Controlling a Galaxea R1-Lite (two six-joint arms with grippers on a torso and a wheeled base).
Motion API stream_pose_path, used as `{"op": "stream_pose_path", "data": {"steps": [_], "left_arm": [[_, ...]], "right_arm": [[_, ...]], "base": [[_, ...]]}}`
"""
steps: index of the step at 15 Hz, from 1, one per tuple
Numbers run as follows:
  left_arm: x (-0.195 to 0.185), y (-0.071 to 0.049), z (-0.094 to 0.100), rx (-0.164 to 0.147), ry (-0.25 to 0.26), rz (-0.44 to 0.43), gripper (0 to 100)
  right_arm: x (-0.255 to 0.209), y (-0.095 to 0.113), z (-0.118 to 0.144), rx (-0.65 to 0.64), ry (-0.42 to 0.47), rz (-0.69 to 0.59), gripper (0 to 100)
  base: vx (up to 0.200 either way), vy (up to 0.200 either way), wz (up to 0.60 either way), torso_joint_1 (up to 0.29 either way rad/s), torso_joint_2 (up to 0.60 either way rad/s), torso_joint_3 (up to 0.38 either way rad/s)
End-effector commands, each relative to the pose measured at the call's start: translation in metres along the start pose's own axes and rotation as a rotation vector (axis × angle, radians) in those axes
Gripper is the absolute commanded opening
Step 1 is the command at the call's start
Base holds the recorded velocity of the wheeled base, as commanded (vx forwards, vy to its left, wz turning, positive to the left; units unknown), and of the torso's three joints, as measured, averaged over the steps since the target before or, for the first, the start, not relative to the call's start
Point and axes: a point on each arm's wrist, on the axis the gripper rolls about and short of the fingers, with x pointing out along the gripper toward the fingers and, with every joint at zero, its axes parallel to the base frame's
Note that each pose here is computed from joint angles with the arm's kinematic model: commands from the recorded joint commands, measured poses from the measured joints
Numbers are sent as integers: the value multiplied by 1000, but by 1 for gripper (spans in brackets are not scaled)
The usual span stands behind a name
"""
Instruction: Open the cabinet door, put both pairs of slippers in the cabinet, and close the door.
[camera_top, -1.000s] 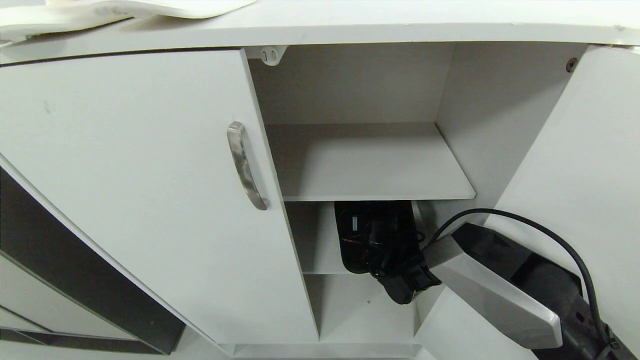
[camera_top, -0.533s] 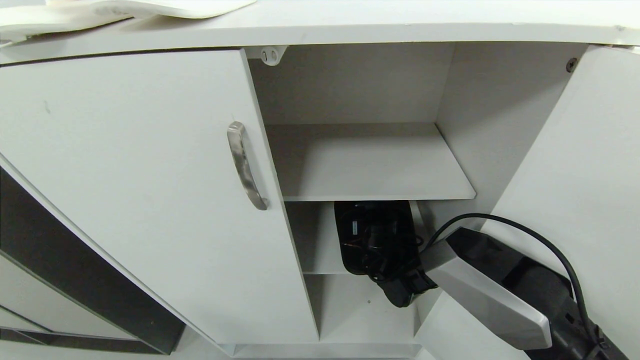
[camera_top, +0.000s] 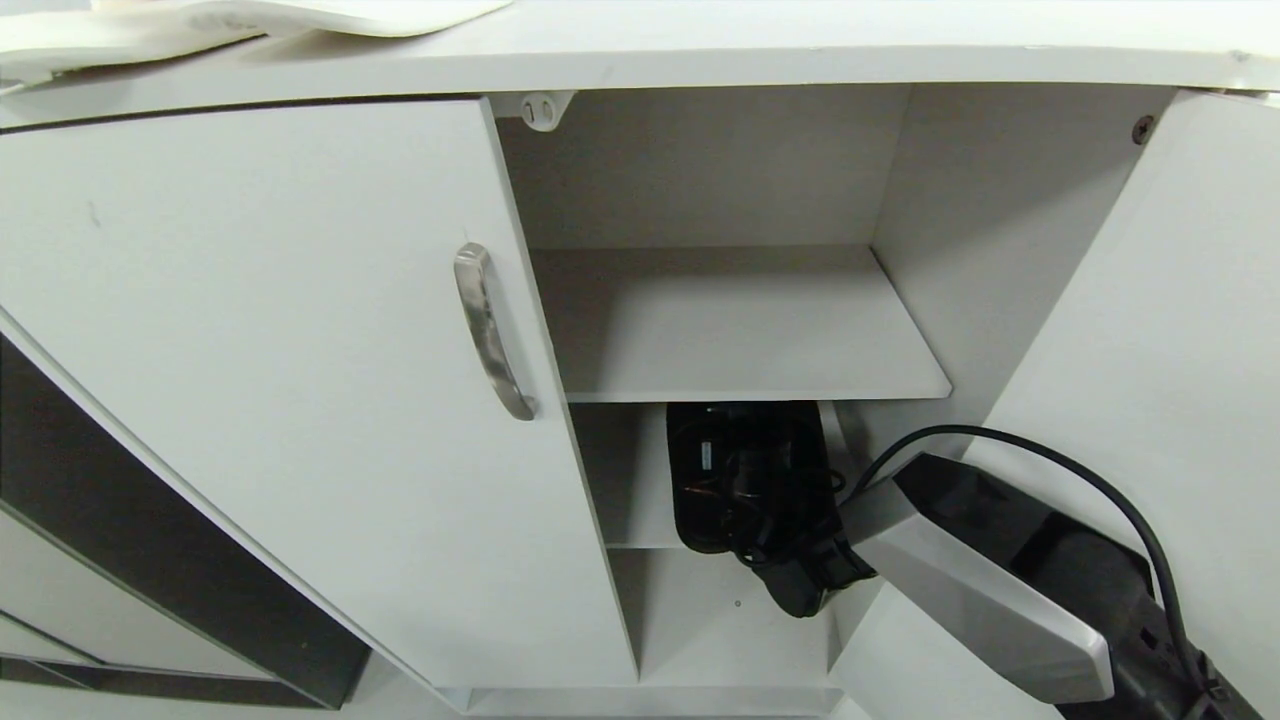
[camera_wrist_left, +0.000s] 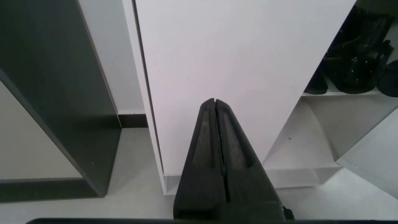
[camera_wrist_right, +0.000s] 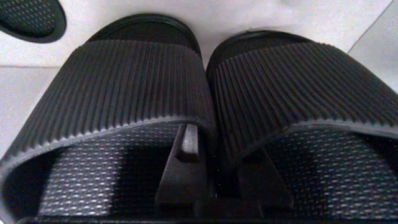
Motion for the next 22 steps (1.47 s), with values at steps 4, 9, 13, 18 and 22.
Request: {"op": "stream_pose_path", "data": {"steps": [4,9,13,18,22], "left_arm": [[0,0,0,0,1,0,0],[0,0,0,0,1,0,0],[0,0,0,0,1,0,0],[0,0,0,0,1,0,0],[0,0,0,0,2,0,0]], "right_arm": [[-17,-4,0,-3,3,11,0],[-23,-8,7,2,-1,14,0],[-24,-7,4,-3,4,17,100],[-35,-10,-4,-29,31,29,100],[-68,-19,10,-30,30,67,100]], "base": [[0,0,0,0,0,0],[0,0,0,0,0,0],[0,0,0,0,0,0],[0,0,0,0,0,0],[0,0,0,0,0,0]]}}
